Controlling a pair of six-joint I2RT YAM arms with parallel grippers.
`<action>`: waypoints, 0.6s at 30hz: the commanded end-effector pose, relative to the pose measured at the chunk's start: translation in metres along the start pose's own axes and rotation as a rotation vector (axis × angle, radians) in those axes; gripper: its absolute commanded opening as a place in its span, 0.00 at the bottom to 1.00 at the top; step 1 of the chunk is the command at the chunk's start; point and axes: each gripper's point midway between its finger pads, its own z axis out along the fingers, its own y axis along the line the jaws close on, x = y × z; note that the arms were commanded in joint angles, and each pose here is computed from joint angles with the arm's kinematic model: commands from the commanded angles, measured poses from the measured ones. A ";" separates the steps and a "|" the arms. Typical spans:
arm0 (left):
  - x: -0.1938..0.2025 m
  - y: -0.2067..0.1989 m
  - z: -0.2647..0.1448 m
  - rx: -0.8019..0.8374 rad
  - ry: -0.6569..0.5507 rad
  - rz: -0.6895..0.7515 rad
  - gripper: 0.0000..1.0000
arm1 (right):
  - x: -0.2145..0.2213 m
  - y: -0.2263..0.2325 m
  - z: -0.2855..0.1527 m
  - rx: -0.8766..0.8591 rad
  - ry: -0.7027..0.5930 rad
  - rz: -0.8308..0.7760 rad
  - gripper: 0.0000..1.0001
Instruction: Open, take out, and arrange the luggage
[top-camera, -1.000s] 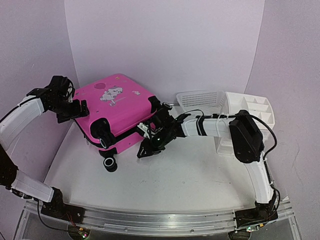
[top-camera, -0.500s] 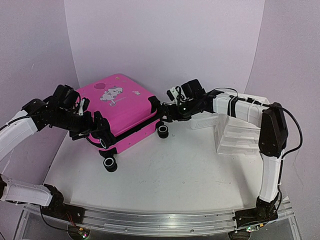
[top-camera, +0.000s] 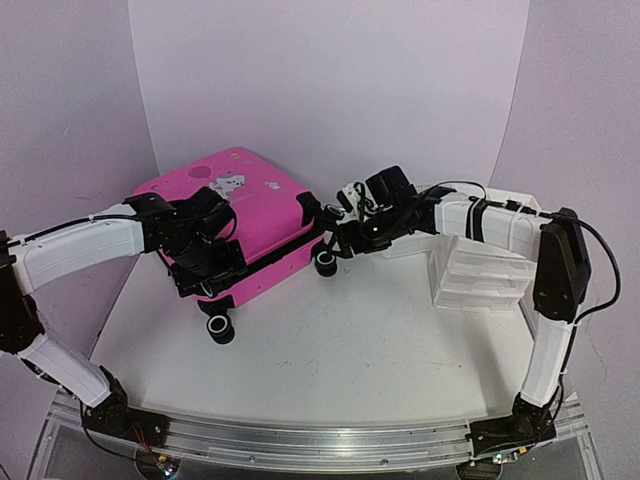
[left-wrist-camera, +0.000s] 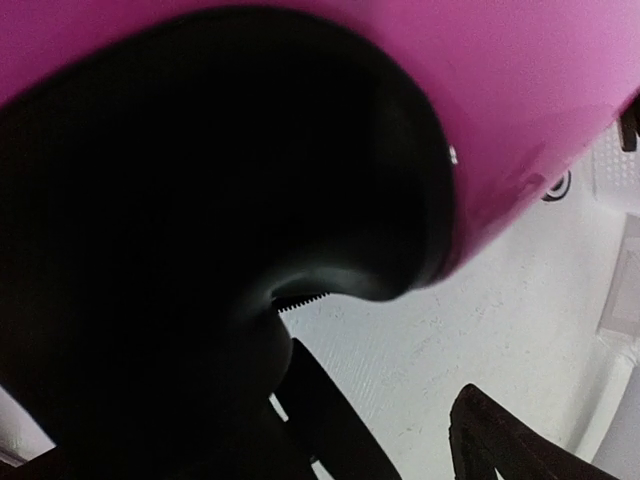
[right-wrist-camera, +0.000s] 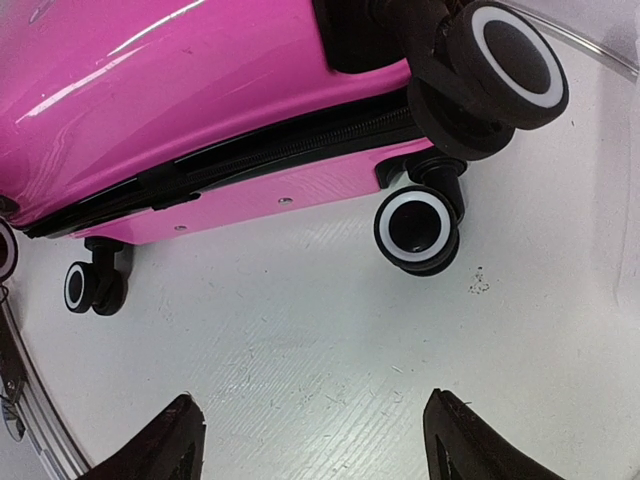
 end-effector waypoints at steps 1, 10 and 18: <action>-0.015 0.002 -0.004 -0.115 -0.082 -0.098 0.96 | -0.025 0.008 -0.029 -0.007 -0.107 -0.043 0.77; -0.014 0.033 -0.003 -0.265 -0.118 0.071 0.62 | -0.020 0.000 -0.032 0.025 -0.105 -0.096 0.80; 0.000 0.085 -0.024 -0.331 -0.103 0.272 0.43 | -0.042 -0.017 -0.019 0.012 -0.118 -0.070 0.88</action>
